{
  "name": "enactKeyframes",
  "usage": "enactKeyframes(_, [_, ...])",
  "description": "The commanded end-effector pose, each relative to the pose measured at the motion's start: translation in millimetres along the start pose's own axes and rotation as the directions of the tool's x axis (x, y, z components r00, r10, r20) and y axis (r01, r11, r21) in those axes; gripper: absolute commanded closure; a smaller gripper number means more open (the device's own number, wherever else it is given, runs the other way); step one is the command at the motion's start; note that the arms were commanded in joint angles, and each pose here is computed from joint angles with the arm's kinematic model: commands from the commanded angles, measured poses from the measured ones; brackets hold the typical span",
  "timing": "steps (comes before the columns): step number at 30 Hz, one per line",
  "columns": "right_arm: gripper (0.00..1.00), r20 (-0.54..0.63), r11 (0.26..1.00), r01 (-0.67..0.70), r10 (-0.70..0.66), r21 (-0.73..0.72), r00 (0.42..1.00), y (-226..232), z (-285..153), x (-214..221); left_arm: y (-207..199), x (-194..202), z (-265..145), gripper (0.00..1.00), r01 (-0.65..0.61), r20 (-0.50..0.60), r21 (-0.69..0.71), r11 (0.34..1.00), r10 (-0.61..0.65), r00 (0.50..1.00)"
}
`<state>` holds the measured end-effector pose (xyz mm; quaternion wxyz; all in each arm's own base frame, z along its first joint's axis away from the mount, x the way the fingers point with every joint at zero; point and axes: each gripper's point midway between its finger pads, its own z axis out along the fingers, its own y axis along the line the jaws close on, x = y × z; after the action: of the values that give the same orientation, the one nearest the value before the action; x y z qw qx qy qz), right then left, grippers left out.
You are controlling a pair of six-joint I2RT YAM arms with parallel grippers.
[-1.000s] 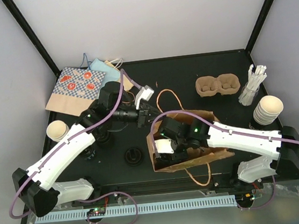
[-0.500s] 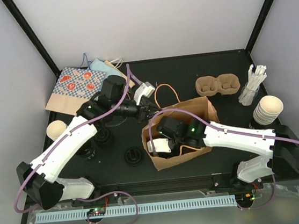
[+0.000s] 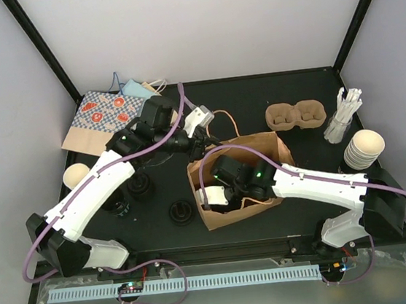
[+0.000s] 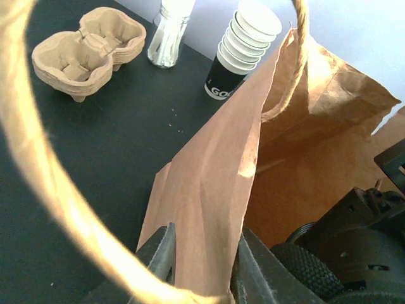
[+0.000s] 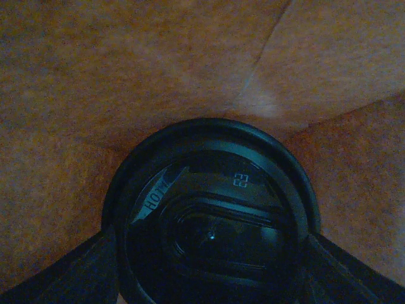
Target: Pack the takeout coffee
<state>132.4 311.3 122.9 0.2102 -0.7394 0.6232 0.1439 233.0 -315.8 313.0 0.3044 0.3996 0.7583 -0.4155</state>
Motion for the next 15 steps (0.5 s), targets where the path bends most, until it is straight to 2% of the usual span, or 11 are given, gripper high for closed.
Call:
enactKeyframes(1, [0.59,-0.213,0.999,0.029,-0.032,-0.018,0.977,6.3,28.4,54.4,-1.8,-9.1,-4.8,0.70,-0.081,-0.012,-0.045,0.996,0.081,0.997])
enactKeyframes(10, [0.57,-0.254,0.996,0.064,-0.047,0.057,0.966,-10.3,29.6,58.5,2.6,-0.8,-7.5,0.72,-0.179,-0.125,-0.121,0.976,0.164,0.979])
enactKeyframes(12, [0.56,-0.252,0.997,0.064,-0.049,0.052,0.966,-9.7,29.2,57.8,4.7,-0.5,-7.2,0.77,-0.187,-0.135,-0.138,0.973,0.169,0.976])
enactKeyframes(15, [0.53,-0.226,0.997,0.061,-0.049,0.047,0.973,-9.9,23.6,49.4,6.7,-1.4,-4.9,0.90,-0.188,-0.140,-0.144,0.972,0.168,0.976])
